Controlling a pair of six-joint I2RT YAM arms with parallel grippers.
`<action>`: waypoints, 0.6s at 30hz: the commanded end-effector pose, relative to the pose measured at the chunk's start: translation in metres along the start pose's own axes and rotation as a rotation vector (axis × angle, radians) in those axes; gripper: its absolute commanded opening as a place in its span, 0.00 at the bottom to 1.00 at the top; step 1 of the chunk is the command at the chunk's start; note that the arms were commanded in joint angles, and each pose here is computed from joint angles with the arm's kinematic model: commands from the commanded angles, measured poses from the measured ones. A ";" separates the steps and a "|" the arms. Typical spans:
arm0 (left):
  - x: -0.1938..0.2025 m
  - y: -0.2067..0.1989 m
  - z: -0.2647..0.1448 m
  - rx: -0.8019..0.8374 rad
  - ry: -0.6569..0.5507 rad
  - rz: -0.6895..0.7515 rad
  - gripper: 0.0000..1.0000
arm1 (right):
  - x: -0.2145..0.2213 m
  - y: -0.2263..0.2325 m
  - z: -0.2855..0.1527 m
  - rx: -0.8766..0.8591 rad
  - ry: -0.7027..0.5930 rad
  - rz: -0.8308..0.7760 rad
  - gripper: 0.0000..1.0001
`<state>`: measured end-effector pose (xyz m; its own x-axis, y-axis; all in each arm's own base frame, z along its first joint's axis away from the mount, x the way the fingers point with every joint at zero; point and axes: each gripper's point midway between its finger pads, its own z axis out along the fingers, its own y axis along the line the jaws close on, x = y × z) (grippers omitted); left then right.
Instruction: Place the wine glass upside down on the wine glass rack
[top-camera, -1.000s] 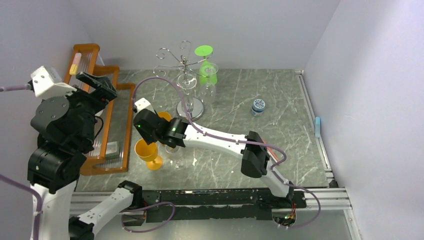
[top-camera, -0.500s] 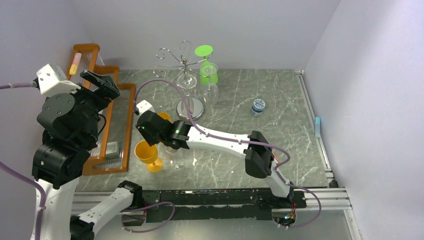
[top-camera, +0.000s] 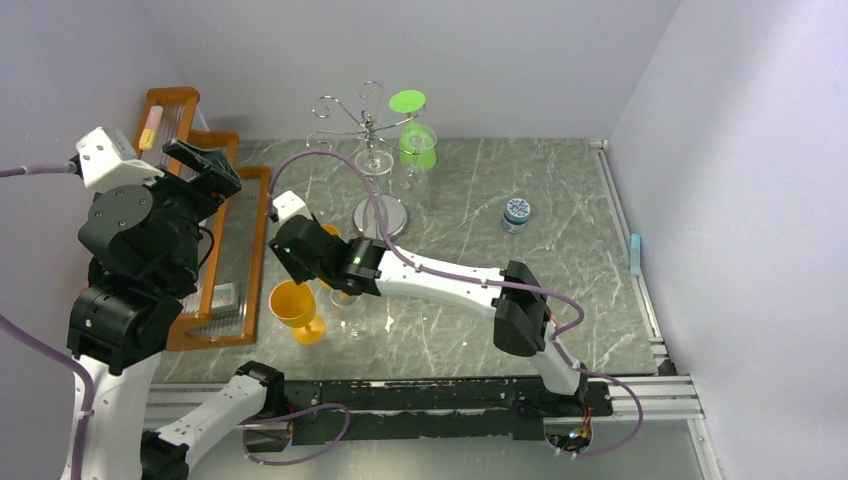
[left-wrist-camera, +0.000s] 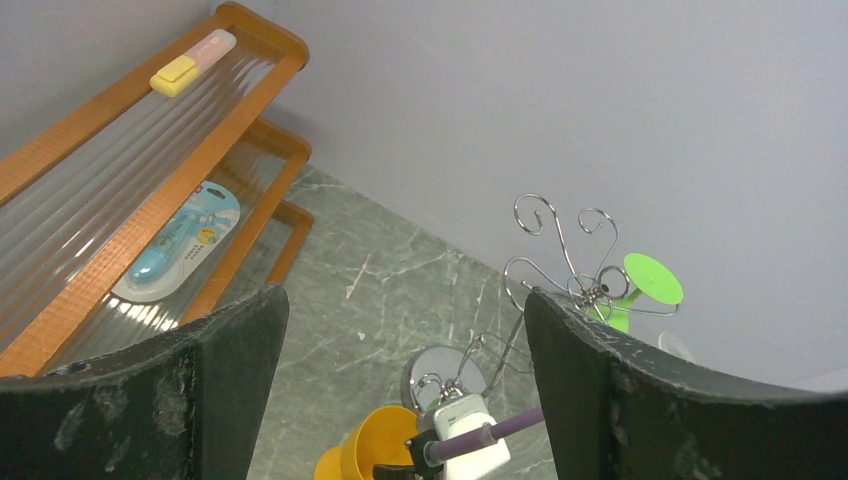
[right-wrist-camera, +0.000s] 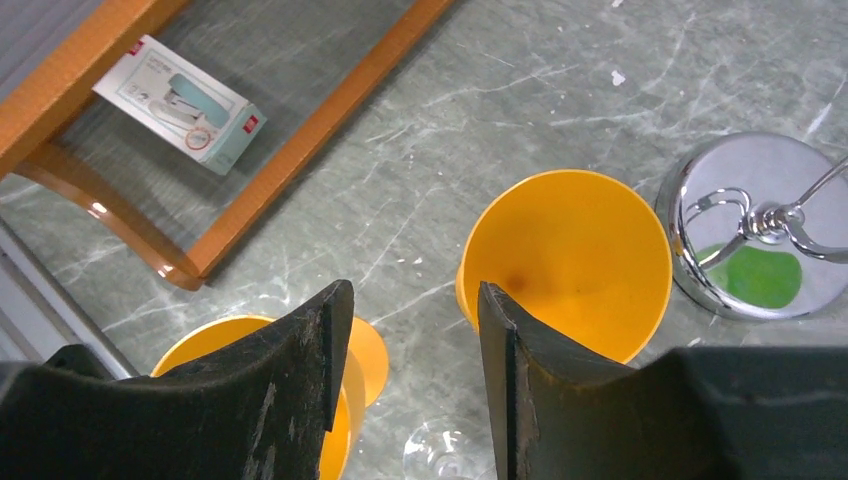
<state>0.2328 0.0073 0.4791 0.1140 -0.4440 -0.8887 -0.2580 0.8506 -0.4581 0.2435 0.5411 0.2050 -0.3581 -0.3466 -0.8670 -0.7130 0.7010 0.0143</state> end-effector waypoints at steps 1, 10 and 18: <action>0.003 0.000 0.006 -0.011 -0.006 0.003 0.92 | 0.008 -0.015 0.018 0.062 0.019 -0.018 0.53; 0.007 -0.001 0.007 -0.008 0.008 0.001 0.91 | 0.028 -0.015 0.033 0.040 0.066 -0.079 0.35; 0.019 -0.004 0.008 0.003 0.046 -0.013 0.92 | -0.001 -0.018 0.020 0.031 -0.022 -0.161 0.00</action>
<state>0.2402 0.0027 0.4700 0.0907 -0.4475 -0.8897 -0.2622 0.8511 -0.4548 0.2643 0.5406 0.1675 -0.3144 -0.4521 -0.8347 -0.7272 0.6799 -0.0943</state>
